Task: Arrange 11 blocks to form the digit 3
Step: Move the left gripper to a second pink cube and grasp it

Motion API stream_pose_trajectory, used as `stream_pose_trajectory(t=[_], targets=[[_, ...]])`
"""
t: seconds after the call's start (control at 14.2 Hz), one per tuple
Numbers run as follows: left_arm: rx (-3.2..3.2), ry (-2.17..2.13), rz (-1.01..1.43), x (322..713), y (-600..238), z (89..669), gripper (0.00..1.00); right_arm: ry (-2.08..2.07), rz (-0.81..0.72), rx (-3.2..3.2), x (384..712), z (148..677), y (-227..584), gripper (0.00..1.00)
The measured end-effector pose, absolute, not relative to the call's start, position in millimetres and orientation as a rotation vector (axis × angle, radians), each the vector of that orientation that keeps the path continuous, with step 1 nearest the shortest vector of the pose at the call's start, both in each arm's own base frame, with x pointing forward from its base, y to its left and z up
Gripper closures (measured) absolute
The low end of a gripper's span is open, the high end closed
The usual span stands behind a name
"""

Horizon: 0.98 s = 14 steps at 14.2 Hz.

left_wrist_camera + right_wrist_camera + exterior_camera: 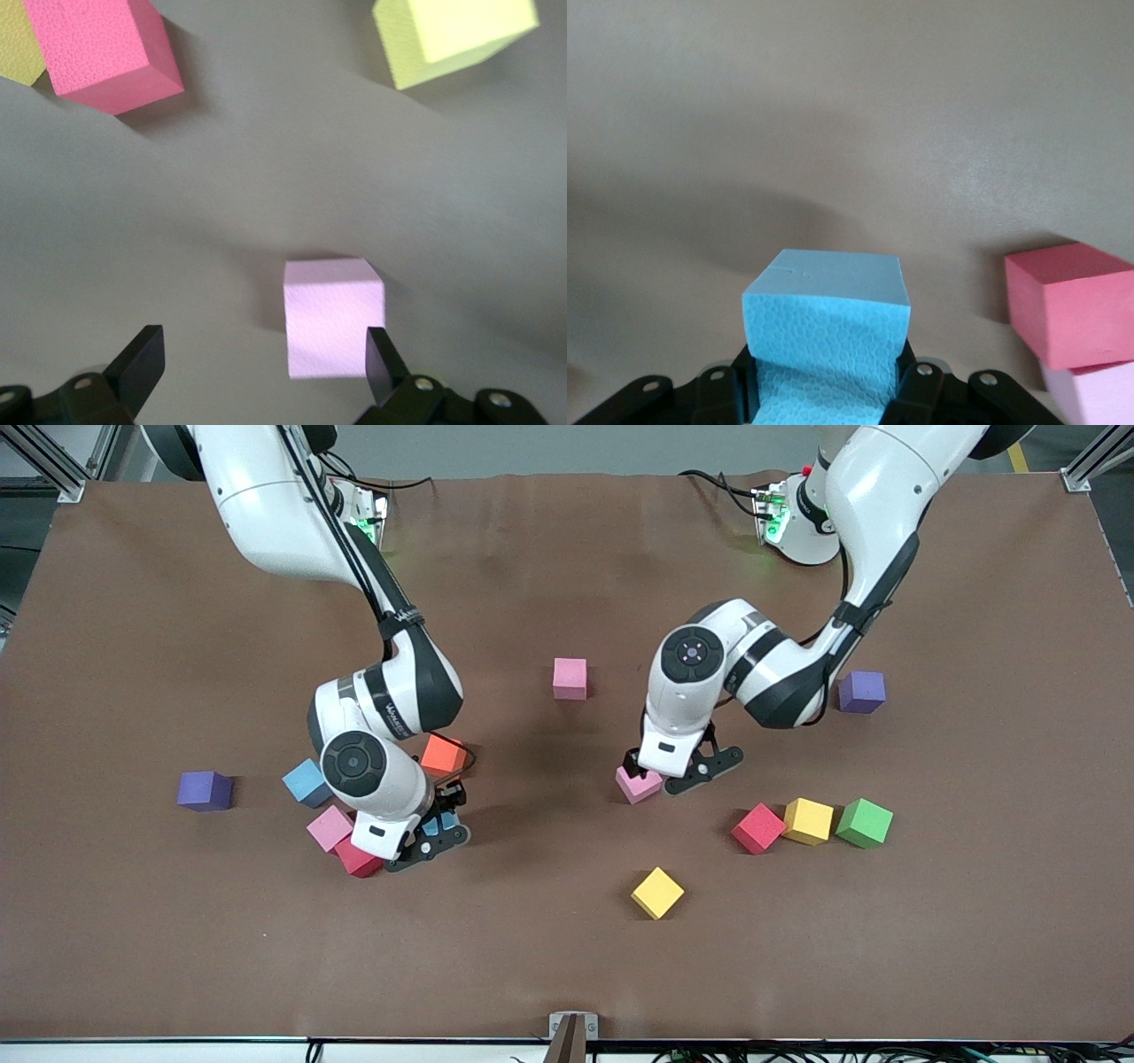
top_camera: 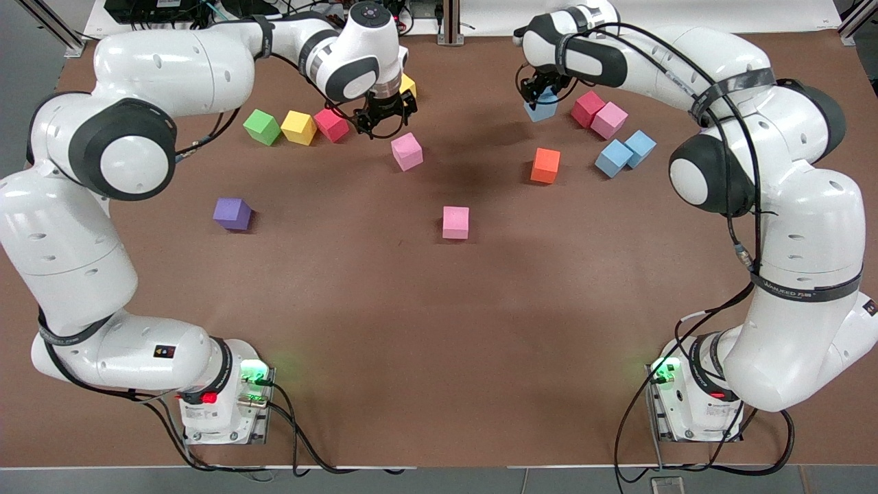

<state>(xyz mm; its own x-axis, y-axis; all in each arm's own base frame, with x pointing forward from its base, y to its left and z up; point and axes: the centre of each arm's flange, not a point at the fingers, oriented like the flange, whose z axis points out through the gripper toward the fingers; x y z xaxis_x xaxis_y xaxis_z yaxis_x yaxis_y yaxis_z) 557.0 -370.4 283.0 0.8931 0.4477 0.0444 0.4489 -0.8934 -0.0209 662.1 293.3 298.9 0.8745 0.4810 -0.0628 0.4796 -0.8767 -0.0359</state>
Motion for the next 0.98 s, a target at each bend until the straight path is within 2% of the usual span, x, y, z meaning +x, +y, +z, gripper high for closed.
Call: stream_pose_trajectory(t=[0.42, 0.98], targets=[[-3.022, -0.776, 0.018, 574.8, -361.0, 252.6, 0.00, -1.150, 0.170, -2.937, 654.7, 319.7, 289.0, 0.44], [-3.063, -0.769, 0.056, 573.3, -401.7, 237.3, 0.00, -1.180, 0.171, -2.941, 654.6, 320.5, 287.8, 0.44]])
